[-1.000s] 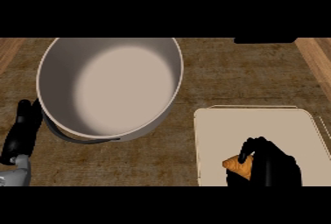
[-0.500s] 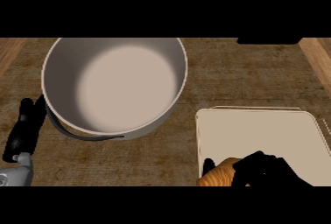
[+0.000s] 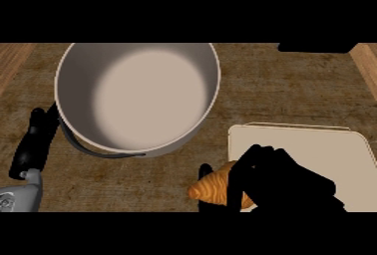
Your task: Pick the croissant from the tray and place it in the pot
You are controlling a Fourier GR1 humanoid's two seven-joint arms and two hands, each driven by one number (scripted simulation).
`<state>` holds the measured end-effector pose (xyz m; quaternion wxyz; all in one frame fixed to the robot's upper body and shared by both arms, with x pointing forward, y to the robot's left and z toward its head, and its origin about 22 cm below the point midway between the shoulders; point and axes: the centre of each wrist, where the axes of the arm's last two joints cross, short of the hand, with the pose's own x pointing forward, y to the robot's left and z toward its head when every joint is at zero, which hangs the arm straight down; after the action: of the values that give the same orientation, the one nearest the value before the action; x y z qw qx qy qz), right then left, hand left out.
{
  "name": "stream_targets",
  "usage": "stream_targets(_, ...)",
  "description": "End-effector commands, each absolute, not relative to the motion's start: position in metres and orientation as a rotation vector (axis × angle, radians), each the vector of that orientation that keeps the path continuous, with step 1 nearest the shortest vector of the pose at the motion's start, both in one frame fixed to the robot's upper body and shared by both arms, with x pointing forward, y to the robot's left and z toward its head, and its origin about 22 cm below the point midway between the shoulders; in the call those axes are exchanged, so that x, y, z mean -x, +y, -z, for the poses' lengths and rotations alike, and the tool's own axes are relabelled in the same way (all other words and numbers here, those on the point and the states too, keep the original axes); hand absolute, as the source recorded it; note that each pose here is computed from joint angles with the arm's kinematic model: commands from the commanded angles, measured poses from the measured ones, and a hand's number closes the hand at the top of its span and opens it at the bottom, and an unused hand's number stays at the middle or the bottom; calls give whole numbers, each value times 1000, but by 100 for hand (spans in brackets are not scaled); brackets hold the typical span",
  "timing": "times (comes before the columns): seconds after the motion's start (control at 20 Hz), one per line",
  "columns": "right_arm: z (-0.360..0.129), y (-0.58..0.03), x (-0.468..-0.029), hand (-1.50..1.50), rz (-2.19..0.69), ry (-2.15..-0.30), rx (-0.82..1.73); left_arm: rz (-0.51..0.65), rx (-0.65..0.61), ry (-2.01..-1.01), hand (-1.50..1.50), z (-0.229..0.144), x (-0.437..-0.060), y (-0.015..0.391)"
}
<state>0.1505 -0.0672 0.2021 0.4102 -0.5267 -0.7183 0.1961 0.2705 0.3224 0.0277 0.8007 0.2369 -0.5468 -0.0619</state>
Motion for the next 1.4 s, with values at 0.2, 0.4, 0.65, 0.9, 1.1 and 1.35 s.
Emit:
stream_targets(0.2,-236,-36,-209,150,-454,-1616,1214,155,-483,-1189,0,-30,-276,309)
stream_targets(0.4,-243,-12,-236,150,-503,-1577,1175,135,-503,-1186,0,-30,-294,308)
stream_targets(0.65,-235,2,-288,150,-563,-1487,1076,167,-476,-1177,0,-25,-278,310)
stream_targets(0.9,-210,0,-315,-150,-508,-1372,950,184,-476,-1194,0,-32,-281,309)
stream_targets(1.1,-204,9,-329,-150,-463,-1438,854,186,-468,-1195,0,-29,-283,300)
stream_targets(1.35,-207,2,-331,-150,-224,-1597,697,175,-482,-1195,0,-27,-286,304)
